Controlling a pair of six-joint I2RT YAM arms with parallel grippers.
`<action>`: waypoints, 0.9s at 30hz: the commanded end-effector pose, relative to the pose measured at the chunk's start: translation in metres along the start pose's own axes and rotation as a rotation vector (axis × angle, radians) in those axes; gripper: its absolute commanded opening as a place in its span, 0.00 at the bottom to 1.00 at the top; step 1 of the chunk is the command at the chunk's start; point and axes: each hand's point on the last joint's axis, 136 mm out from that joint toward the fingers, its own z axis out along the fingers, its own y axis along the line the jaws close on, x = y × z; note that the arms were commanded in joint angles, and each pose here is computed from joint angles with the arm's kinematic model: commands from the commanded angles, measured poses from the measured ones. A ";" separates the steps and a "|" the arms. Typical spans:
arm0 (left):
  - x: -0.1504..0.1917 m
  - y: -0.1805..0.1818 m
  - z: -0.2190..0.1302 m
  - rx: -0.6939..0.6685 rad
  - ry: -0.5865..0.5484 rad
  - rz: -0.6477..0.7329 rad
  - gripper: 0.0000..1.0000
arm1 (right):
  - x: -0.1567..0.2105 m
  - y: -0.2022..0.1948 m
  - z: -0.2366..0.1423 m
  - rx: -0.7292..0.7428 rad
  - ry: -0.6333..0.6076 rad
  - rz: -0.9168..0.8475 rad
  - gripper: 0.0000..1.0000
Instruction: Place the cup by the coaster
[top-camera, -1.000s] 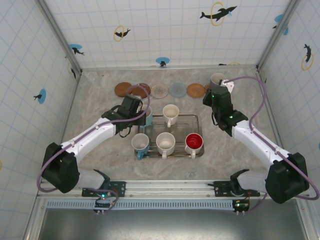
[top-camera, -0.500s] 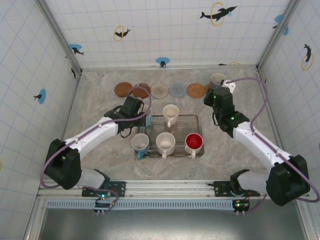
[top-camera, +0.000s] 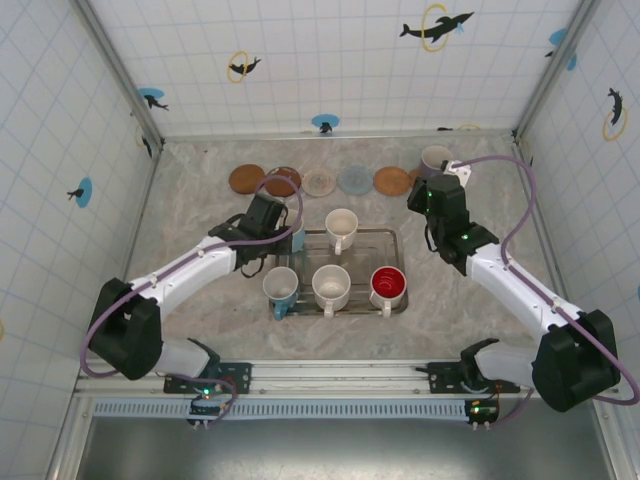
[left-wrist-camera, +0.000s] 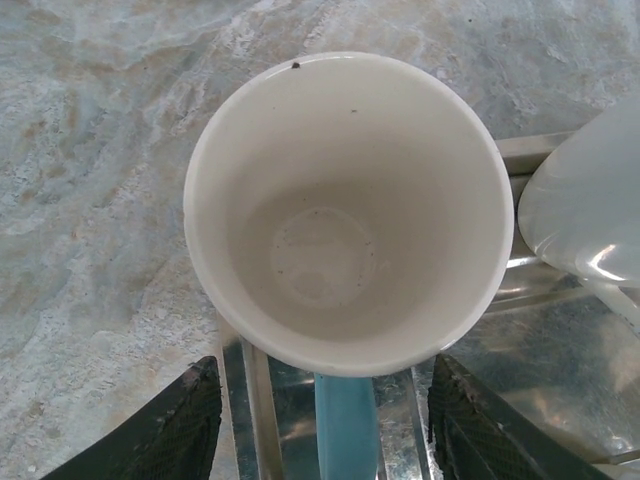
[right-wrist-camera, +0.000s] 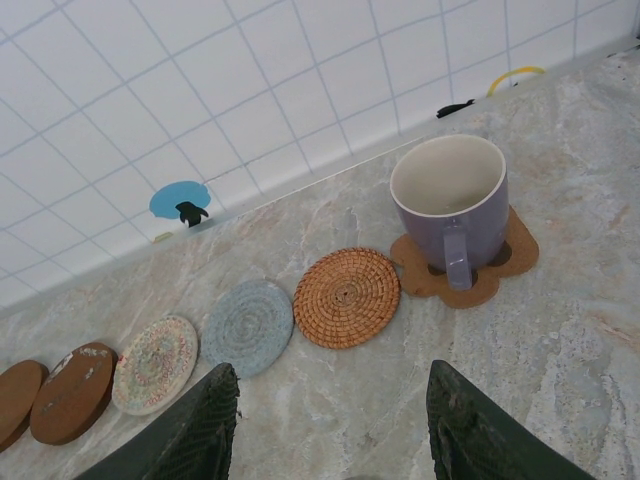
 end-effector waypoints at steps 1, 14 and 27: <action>0.004 -0.001 0.007 0.000 0.017 0.006 0.54 | -0.007 -0.002 -0.003 -0.007 -0.035 0.027 0.53; 0.010 0.000 0.017 -0.011 0.043 0.009 0.46 | -0.005 -0.003 -0.001 -0.008 -0.028 0.028 0.53; 0.013 -0.001 0.026 -0.009 0.061 0.013 0.36 | -0.005 -0.002 0.003 -0.009 -0.023 0.029 0.53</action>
